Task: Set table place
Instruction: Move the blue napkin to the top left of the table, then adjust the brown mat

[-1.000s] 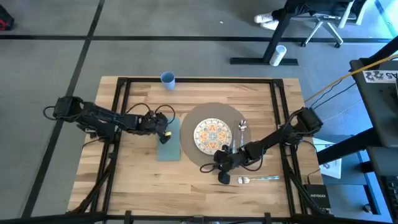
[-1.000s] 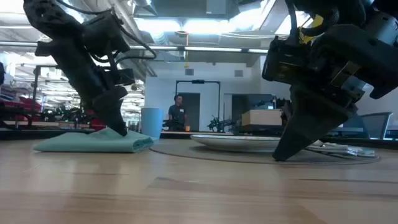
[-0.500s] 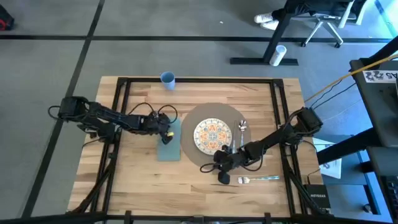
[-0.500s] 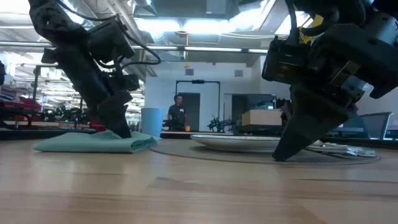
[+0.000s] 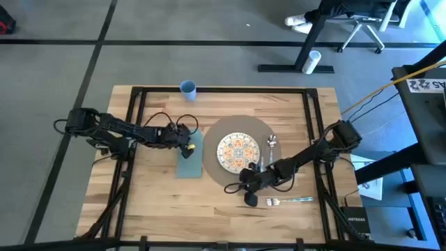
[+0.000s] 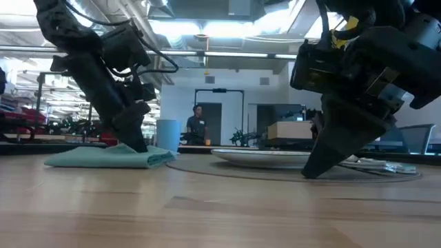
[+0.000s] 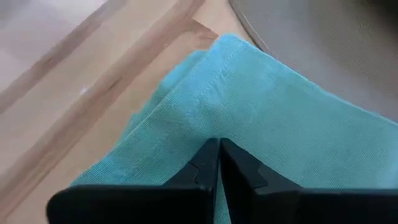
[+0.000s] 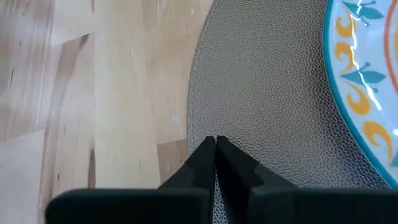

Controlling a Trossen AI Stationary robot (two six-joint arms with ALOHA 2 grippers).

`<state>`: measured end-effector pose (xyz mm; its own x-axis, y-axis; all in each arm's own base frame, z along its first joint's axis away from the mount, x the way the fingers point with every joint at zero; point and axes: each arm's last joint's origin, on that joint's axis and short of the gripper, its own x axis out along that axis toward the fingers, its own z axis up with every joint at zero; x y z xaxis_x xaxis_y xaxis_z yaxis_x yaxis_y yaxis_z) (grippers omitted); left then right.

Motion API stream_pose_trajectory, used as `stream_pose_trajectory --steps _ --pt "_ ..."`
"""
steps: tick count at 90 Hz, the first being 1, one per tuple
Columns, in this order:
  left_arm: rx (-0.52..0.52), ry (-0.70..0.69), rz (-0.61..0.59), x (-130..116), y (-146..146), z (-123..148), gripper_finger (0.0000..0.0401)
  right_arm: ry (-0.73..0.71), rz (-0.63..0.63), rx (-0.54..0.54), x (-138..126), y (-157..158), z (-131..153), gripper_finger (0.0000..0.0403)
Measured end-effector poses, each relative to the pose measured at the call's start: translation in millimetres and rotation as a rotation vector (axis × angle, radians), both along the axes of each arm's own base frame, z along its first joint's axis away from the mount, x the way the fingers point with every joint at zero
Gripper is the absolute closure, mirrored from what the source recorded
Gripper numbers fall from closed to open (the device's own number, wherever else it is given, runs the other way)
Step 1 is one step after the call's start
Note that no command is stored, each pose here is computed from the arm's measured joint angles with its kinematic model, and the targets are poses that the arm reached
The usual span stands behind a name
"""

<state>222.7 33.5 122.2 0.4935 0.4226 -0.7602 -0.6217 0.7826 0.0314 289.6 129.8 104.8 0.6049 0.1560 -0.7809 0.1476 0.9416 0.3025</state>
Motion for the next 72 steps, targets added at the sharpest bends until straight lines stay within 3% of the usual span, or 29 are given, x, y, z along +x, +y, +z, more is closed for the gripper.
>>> stream_pose_trajectory --steps 19,51,72 --pt "0.023 -0.029 0.023 5 2 6 0.0401 0.0 0.0 0.0 0 0 0 0.0403" --pt "0.037 -0.046 -0.066 30 -15 36 0.0401 0.0 0.0 0.0 0 0 0 0.0403" --pt "-0.069 0.107 0.074 14 -39 35 0.0401 0.001 0.001 0.0 0 0 0 0.0403"
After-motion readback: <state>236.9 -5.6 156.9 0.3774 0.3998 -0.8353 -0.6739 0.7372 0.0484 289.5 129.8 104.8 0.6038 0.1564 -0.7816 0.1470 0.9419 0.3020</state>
